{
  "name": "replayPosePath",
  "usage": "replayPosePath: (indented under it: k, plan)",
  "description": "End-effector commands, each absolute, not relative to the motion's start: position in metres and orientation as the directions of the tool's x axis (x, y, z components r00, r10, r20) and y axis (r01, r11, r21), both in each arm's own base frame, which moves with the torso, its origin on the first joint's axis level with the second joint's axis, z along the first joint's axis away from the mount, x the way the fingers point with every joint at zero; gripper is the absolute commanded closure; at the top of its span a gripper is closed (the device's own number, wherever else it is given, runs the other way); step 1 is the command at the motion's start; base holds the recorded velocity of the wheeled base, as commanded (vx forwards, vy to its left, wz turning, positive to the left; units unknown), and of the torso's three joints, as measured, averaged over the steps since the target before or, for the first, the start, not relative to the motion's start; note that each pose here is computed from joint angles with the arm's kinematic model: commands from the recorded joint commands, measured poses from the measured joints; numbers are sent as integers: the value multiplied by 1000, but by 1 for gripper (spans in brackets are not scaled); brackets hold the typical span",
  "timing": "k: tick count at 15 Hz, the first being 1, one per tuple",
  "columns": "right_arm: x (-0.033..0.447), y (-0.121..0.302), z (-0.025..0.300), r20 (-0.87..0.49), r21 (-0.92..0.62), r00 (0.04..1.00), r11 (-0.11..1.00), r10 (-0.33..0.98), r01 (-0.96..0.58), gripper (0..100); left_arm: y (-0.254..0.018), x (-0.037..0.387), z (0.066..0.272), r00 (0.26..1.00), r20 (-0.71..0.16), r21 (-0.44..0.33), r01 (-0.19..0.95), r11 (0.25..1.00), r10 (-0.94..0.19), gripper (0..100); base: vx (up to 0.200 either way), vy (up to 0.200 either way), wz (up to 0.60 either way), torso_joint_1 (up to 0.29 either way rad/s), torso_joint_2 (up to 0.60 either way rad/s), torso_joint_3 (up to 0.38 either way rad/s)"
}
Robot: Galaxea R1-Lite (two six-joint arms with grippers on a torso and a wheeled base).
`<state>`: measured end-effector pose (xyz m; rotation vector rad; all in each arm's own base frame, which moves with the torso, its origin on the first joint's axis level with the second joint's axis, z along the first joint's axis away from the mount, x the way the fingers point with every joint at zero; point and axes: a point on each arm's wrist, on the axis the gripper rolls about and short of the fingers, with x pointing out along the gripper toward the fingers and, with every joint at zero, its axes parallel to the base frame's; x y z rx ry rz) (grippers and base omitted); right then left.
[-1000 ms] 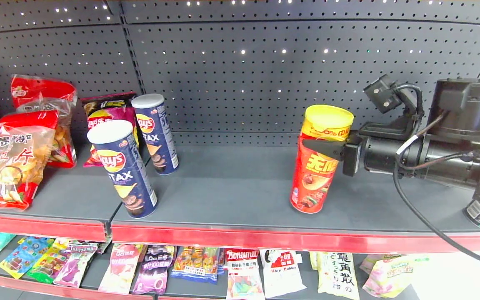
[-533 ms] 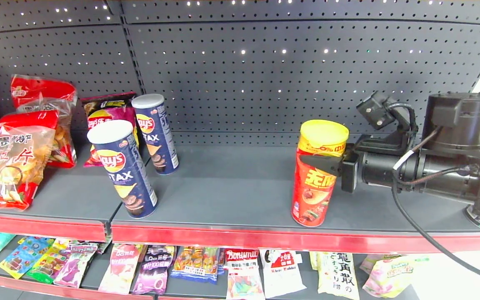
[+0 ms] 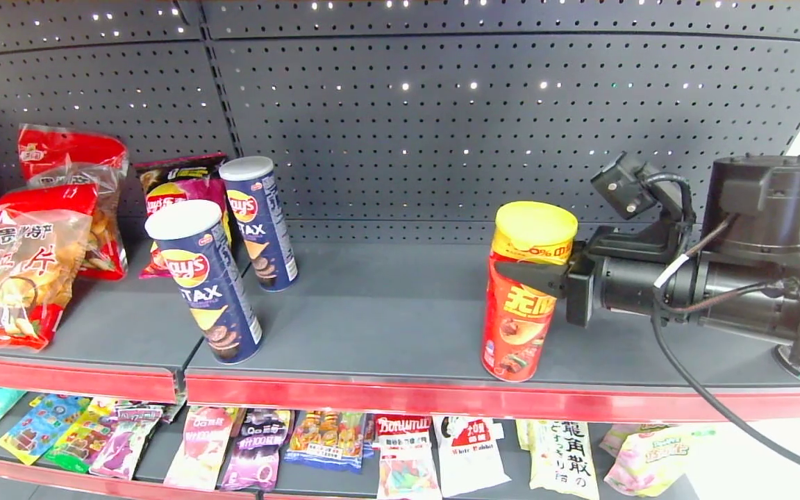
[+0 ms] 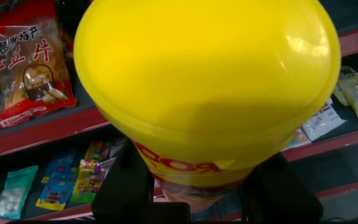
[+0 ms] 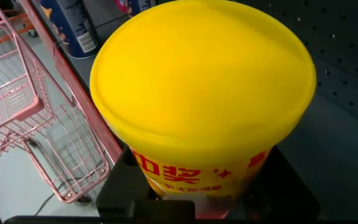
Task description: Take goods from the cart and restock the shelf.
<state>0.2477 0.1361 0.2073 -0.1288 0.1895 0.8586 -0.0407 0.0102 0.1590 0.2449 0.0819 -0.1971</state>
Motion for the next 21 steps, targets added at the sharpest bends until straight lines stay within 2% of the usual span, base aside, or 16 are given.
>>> replayPosePath:
  k: [1,6,12,21]
  plan:
    - [242,140,208,-216,-36,623,631,752,-775,100,10,-41,159,977,-106,232,203,951,-183,100,0,0,0,0,0,0]
    - [241,139,201,-234,-28,620,632,749,-774,100,10,-41,159,978,-104,232,203,951,-183,100,0,0,0,0,0,0]
    - [254,140,199,-190,-48,644,648,741,-760,100,10,-41,158,977,-106,234,204,951,-183,100,0,0,0,0,0,0]
    - [240,141,191,-217,-36,619,627,755,-778,100,10,-42,158,978,-99,232,202,951,-183,100,0,0,0,0,0,0]
